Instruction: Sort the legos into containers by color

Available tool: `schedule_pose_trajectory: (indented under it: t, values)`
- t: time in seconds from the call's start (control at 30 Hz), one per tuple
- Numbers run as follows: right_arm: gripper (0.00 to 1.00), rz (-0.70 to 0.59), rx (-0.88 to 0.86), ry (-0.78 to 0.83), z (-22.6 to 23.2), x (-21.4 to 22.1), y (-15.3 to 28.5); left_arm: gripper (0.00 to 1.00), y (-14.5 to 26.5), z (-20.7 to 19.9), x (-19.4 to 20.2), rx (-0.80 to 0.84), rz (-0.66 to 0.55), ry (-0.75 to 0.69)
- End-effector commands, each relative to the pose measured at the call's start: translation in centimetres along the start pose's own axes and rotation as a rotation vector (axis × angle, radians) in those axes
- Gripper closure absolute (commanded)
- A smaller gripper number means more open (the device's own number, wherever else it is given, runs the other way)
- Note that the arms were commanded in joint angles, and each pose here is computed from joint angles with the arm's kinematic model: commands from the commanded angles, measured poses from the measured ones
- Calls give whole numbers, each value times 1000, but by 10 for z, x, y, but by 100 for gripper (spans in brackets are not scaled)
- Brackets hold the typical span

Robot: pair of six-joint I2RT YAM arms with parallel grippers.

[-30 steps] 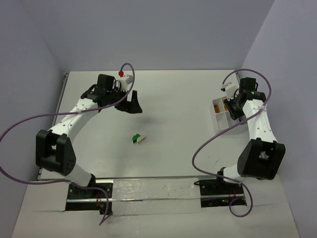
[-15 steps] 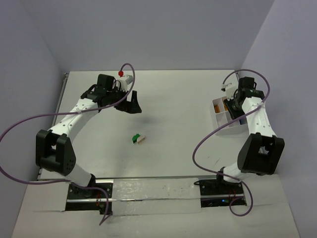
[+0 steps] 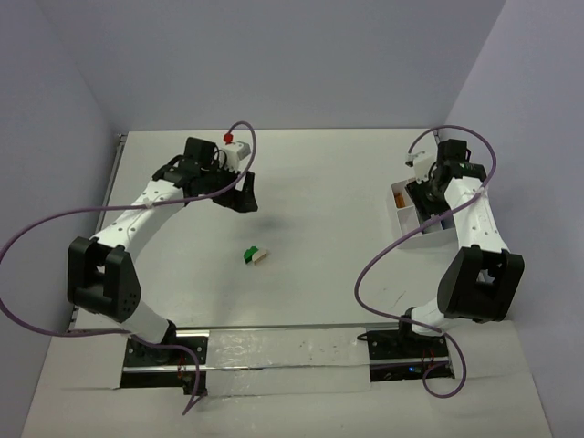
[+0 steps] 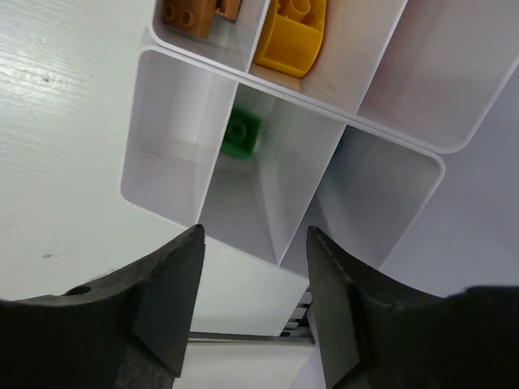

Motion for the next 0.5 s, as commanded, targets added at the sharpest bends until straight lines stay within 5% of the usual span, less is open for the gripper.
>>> schedule_pose_trajectory:
  t: [0.0, 0.13, 0.47]
  values:
    - [23, -182, 36, -6, -1, -39, 52, 12, -16, -6, 14, -128, 134, -180]
    - [10, -246, 10, -43, 5, -49, 67, 22, -34, -19, 40, -152, 272, -247]
    - [8, -247, -13, -48, 18, -40, 62, 36, -53, -25, 88, -206, 502, -259]
Point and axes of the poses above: each gripper's point midway between its finger pads, its own y axis back along the fingers, its own z axis along the line the jaws close on, x = y × z, the point moved 1 cm from there along y, back along the fingers, and after that the axes turned 7 degrees about y, right-handed, at the moved point
